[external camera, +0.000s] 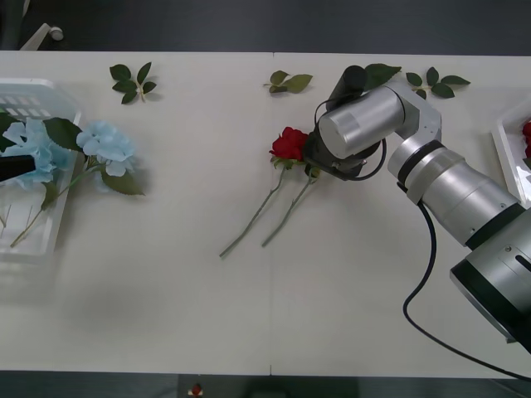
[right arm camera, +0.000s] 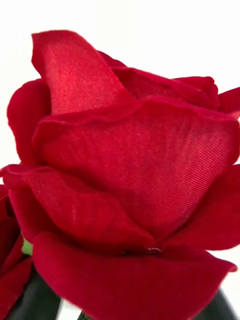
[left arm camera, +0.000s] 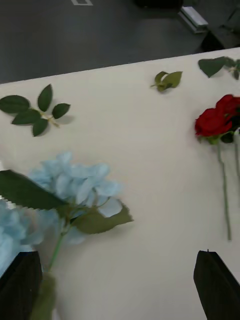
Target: Put the red flowers into the right box and the blue flowers into the left box
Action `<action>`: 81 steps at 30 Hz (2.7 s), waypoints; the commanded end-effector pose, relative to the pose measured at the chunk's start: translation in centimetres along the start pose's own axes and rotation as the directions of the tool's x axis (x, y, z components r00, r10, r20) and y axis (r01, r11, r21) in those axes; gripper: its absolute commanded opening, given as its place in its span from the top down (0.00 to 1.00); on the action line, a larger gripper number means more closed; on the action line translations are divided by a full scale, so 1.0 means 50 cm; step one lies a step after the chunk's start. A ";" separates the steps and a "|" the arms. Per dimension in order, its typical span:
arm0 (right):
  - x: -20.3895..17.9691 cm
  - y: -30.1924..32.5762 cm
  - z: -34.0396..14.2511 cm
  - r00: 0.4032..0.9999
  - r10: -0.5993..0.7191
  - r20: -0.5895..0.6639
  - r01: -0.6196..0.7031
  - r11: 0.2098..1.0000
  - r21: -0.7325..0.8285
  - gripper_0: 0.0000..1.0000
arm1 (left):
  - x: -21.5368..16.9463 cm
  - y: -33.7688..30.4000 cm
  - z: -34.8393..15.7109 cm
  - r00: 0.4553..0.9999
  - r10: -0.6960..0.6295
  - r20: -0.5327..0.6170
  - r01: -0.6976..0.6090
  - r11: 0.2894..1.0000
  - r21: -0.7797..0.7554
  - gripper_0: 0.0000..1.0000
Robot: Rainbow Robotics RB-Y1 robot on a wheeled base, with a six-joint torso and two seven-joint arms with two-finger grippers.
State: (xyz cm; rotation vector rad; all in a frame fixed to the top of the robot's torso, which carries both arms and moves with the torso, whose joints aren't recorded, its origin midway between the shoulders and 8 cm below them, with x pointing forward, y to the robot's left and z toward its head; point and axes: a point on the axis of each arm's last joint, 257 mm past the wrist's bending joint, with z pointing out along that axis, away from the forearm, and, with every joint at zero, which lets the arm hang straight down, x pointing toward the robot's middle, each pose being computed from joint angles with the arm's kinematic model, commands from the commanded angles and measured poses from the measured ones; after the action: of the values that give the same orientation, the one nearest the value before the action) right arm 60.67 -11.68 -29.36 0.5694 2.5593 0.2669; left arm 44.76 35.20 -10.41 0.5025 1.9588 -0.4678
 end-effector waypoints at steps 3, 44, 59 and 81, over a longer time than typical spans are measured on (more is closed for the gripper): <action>-0.023 0.045 -0.024 1.000 0.007 0.031 -0.006 1.000 -0.030 1.00 | -0.046 -0.089 0.104 0.998 0.011 -0.062 -0.006 0.997 0.079 0.12; -0.344 -0.335 -0.325 0.963 -0.261 0.072 0.255 0.964 0.075 1.00 | 0.118 -0.278 0.522 0.961 0.134 -0.242 -0.147 0.989 -0.034 0.12; -0.464 -0.718 -0.481 0.890 -0.452 0.065 0.404 0.845 0.351 1.00 | 0.123 -0.204 0.458 0.938 0.202 -0.283 -0.223 0.974 -0.046 0.12; -0.509 -0.965 -0.471 0.819 -0.570 0.058 0.417 0.663 0.622 1.00 | 0.076 -0.258 0.375 0.970 0.198 -0.139 -0.192 0.980 0.050 0.12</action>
State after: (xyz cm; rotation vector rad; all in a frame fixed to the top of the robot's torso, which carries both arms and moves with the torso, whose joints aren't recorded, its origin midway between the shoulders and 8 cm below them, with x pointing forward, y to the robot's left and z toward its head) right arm 50.96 -68.23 -13.78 0.1132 2.4271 -0.7574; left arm 51.09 14.82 -21.48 0.7107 2.0663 -0.3552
